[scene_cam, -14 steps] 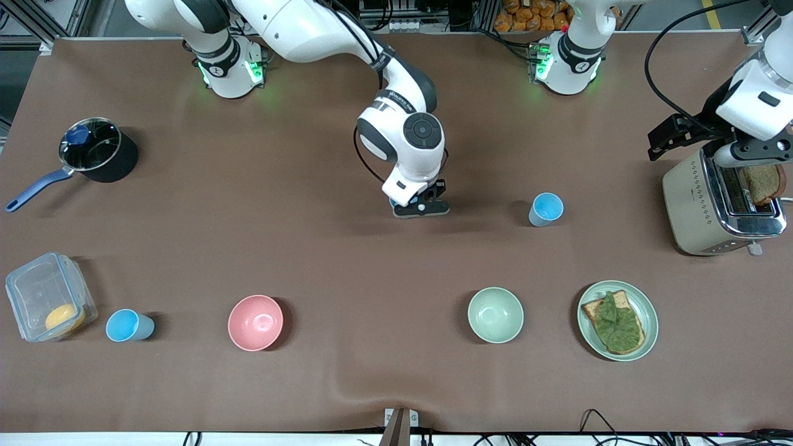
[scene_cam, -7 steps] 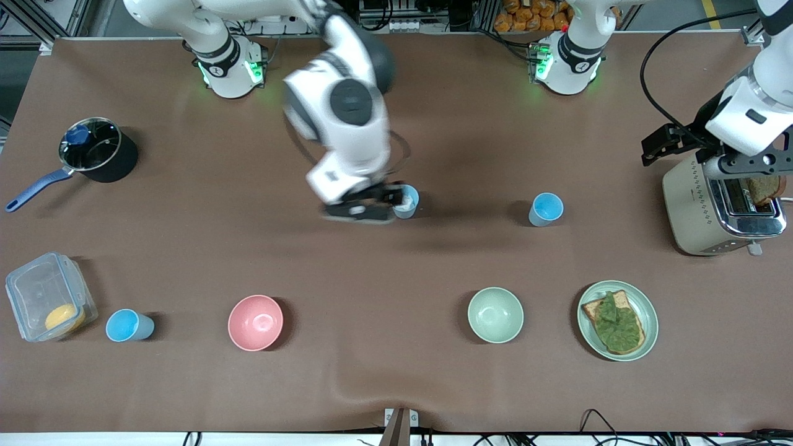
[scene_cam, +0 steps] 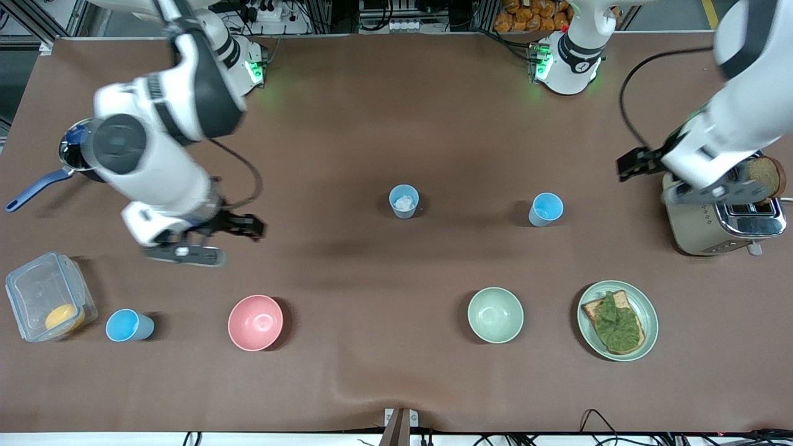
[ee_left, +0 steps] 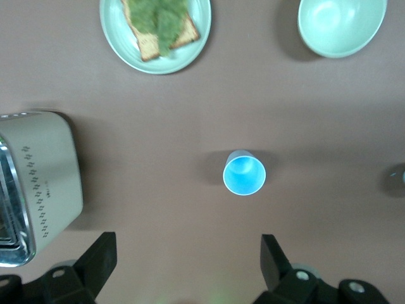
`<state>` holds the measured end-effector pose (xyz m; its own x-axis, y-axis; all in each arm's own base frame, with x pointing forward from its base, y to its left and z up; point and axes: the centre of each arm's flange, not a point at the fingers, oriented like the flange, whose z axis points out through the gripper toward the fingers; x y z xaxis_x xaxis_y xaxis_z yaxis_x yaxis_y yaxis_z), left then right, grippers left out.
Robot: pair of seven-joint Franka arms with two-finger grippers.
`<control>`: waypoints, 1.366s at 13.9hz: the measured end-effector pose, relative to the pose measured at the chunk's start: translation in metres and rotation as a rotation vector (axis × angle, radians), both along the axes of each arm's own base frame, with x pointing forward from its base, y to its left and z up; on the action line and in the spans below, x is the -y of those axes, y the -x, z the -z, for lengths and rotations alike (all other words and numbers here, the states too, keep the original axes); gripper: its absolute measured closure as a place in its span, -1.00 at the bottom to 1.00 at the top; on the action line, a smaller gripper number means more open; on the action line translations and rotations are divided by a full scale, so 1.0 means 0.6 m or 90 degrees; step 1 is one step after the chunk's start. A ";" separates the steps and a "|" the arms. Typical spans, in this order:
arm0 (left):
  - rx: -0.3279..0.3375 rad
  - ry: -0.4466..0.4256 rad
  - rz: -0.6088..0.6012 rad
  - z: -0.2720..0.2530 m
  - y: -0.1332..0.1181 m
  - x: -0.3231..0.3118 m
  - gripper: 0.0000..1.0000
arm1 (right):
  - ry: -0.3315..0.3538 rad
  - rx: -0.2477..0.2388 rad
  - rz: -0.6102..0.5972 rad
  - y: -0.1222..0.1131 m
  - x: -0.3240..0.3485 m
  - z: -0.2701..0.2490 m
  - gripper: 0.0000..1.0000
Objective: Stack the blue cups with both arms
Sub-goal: 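Retract the right gripper while the left gripper reaches the blue cup, then grasp the blue cup with the left gripper and lift it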
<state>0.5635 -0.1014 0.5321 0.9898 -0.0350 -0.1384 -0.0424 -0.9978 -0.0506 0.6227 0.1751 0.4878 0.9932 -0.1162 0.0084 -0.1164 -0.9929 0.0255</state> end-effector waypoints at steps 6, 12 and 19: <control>-0.038 -0.004 0.006 0.058 -0.002 0.005 -1.00 | 0.012 -0.006 -0.036 0.090 0.168 -0.119 -1.00; -0.016 0.039 0.001 0.206 -0.006 0.021 -1.00 | 0.009 -0.051 -0.036 0.125 0.293 -0.193 -1.00; 0.014 0.031 0.043 0.371 0.045 0.024 -1.00 | -0.042 -0.055 -0.015 0.138 0.322 -0.230 -1.00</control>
<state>0.5365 -0.1160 0.3092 0.9878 -0.1075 -0.1129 -0.1086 -0.9941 -0.0037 0.5400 -0.0181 0.6257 0.9923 -0.0905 -0.0847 -0.0935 -0.9951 -0.0315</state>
